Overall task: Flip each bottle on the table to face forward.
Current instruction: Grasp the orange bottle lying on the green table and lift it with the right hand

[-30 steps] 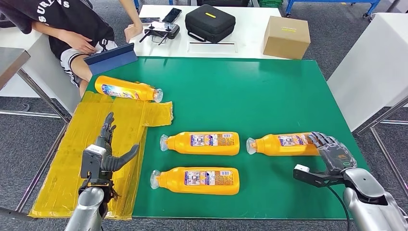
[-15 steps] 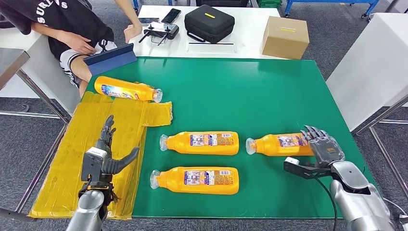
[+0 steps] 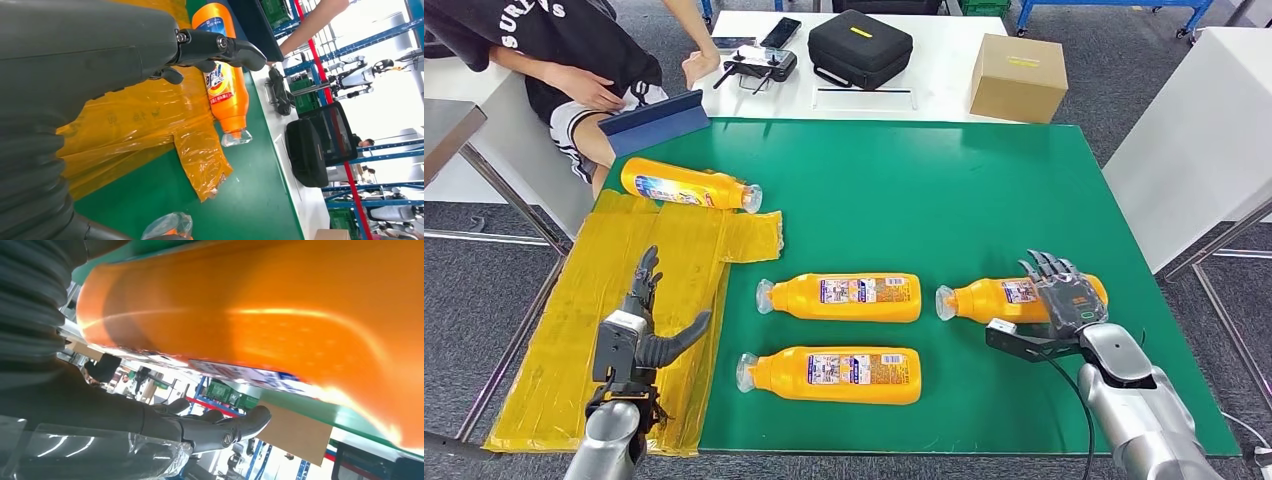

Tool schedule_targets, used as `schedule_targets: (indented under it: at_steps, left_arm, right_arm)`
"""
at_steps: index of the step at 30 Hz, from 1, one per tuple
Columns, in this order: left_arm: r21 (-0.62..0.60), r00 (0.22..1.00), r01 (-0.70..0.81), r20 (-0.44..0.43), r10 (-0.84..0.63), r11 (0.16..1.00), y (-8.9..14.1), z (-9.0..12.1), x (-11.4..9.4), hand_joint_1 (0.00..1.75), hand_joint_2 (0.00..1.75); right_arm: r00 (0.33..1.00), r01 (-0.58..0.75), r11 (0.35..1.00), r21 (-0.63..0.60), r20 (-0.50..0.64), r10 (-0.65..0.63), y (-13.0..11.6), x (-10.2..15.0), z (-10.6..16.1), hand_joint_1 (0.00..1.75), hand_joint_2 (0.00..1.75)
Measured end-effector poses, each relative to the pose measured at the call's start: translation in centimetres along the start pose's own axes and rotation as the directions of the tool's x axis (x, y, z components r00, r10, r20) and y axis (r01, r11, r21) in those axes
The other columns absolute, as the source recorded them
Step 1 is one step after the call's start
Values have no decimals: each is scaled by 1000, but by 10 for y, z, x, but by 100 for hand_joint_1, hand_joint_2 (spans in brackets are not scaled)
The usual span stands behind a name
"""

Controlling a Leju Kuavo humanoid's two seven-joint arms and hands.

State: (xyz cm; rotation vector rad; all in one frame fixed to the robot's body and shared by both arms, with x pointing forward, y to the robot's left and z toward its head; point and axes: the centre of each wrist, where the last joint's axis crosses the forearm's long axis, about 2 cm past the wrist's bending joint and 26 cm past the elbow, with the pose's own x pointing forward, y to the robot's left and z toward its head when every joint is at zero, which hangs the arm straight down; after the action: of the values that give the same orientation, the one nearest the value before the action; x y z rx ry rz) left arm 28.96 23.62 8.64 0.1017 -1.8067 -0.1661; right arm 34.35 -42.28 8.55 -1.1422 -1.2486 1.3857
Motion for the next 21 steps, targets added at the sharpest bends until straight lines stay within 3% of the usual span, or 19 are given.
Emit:
schedule_targets:
  at_steps: [10, 21]
  left_arm:
    - [8, 1000, 2, -14, -2, 1000, 0, 6, -3, 0, 175]
    - [6, 1000, 9, -17, -8, 1000, -1, 8, -3, 0, 175]
  right_arm:
    - [1000, 4, 999, 46, 11, -4, -3, 5, -12, 0, 175]
    - [988, 106, 970, 220, -135, -78, -7, -1, -29, 0, 175]
